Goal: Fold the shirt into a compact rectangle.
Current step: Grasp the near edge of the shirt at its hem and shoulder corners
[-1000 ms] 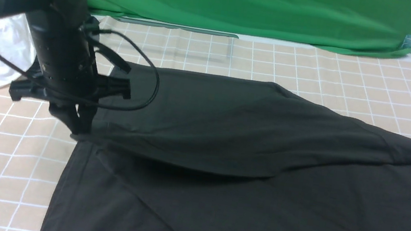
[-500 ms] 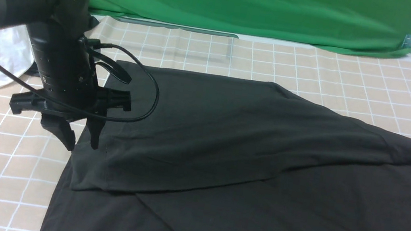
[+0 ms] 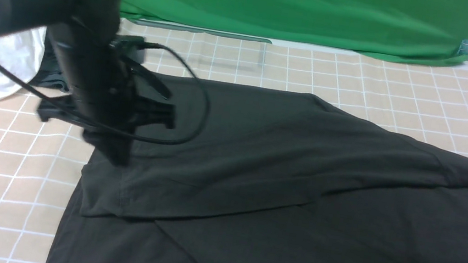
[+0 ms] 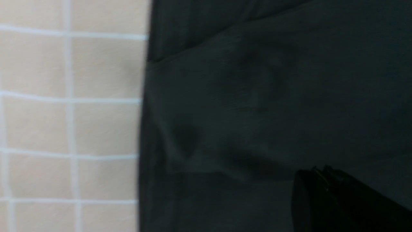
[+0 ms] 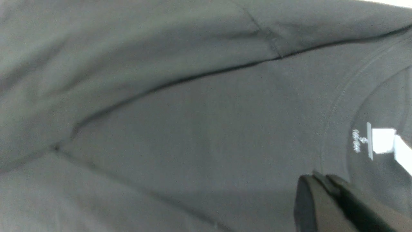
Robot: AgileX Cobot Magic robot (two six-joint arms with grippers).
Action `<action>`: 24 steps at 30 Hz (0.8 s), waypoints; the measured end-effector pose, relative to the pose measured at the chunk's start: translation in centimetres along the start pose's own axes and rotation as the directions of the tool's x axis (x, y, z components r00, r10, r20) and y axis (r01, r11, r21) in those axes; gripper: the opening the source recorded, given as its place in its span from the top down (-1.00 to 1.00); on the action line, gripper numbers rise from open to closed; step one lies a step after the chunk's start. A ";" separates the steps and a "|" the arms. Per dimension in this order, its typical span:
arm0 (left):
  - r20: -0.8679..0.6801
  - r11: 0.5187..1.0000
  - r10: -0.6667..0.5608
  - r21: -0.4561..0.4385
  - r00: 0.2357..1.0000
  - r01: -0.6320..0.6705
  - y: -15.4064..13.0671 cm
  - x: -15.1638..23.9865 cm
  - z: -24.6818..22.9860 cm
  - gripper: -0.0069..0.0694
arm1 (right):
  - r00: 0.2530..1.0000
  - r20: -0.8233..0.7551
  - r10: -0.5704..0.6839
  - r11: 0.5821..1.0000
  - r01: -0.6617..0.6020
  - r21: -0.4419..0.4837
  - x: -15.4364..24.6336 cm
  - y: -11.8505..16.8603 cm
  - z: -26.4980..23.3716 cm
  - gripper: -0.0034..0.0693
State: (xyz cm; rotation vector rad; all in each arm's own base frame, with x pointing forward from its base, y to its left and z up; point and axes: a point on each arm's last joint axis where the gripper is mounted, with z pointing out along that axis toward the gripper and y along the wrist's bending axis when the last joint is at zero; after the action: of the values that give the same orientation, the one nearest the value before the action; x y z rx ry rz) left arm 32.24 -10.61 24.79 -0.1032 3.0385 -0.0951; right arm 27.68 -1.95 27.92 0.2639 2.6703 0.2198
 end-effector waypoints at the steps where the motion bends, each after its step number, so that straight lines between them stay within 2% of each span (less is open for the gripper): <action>1: 0.003 1.000 0.002 0.006 1.000 -0.002 -0.2 0.0 0.0 0.79 | 1.000 0.002 0.007 1.000 -0.007 0.001 -0.2 -0.2 0.2 0.67; 2: 0.021 1.000 0.010 0.025 1.000 -0.010 -1.0 0.0 0.3 0.79 | 0.999 -0.025 0.031 1.000 -0.031 0.002 -0.8 -0.8 2.3 0.44; 3: 0.020 1.000 0.008 0.028 1.000 -0.009 -1.1 0.0 0.4 0.79 | 0.999 -0.027 0.032 0.999 -0.032 0.003 -0.9 -0.9 2.6 0.41; 4: 0.025 0.999 0.008 0.039 1.000 -0.009 -1.4 -0.2 0.8 0.79 | 0.998 -0.046 0.044 0.999 -0.043 0.005 -1.1 -1.2 4.2 0.21; 9: 0.013 0.999 0.004 0.045 1.000 -0.004 -2.0 -0.9 3.0 0.79 | 0.995 -0.061 0.079 0.997 -0.078 0.024 -1.7 -2.0 9.2 -0.32; 12: -0.011 0.999 0.002 0.035 1.000 -0.002 -2.0 -1.1 4.0 0.79 | 0.994 -0.055 0.092 0.995 -0.090 0.038 -1.8 -2.6 11.5 -0.39; 18: -0.025 1.000 0.001 0.028 1.000 -0.001 -2.1 -1.2 5.0 0.79 | 0.990 -0.002 0.138 0.990 -0.137 0.043 -2.2 -3.2 14.4 -0.41; 24: -0.005 0.999 0.002 0.035 1.000 -0.002 -2.2 -1.4 5.0 0.79 | 0.987 0.075 0.143 0.988 -0.146 0.042 -3.5 -3.3 14.9 -0.41</action>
State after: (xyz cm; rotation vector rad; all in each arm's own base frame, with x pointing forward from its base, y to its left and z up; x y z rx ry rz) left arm 34.31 -12.96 20.09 -0.0979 3.0408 -0.1478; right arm 36.93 -4.26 15.48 0.4729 2.5891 0.1881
